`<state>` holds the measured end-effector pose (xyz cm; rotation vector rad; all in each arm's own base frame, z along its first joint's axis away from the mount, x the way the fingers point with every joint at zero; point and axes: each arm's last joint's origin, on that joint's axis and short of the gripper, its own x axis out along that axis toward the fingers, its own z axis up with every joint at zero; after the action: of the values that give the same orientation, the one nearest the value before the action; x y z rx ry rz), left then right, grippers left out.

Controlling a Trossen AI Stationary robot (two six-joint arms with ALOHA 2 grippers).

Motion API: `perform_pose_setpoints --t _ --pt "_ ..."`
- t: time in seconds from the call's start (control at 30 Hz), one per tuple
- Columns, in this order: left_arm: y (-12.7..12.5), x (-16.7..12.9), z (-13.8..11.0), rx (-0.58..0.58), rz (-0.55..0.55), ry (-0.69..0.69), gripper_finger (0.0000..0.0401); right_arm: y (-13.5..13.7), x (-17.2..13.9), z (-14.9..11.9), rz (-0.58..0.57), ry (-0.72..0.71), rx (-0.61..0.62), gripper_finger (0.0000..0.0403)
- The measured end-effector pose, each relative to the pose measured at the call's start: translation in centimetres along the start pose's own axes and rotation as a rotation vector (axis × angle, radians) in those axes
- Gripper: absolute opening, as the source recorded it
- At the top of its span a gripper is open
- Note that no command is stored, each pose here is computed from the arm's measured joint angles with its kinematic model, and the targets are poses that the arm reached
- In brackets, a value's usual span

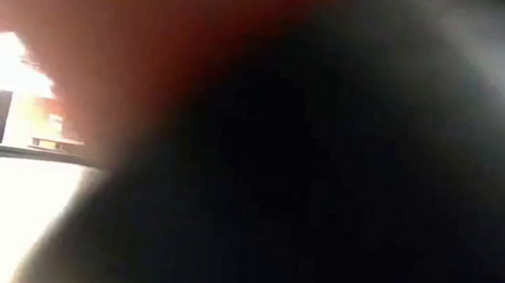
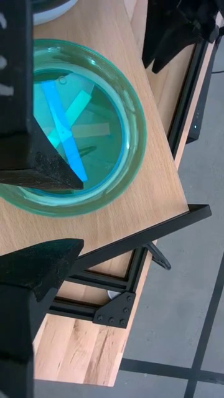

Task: Place and stack plates onto a shelf
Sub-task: Stack the small blue plate on top of the small blue plate on the shelf

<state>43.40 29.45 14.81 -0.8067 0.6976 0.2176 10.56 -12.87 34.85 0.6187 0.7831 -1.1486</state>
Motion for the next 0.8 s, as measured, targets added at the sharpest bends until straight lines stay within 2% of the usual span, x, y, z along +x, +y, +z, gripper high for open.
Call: perform_pose_setpoints --t 0.2,0.37,0.6,0.8 --pt "-1.1 0.6 -0.1 0.064 0.002 -0.029 0.0172 0.0 0.0 0.0 0.000 0.000 0.000 0.0143" --pt "-0.6 0.3 0.1 0.000 0.005 -0.029 0.0172 0.0 0.0 0.0 0.000 0.000 -0.003 0.0143" --pt "0.8 -1.8 1.3 -0.045 -0.018 -0.058 0.0172 0.0 0.0 0.0 0.000 -0.002 -0.046 0.0143" --pt "1.8 -4.0 2.2 -0.072 0.005 -0.076 0.0172 -0.4 -1.1 -0.4 0.017 -0.049 -0.049 0.0143"
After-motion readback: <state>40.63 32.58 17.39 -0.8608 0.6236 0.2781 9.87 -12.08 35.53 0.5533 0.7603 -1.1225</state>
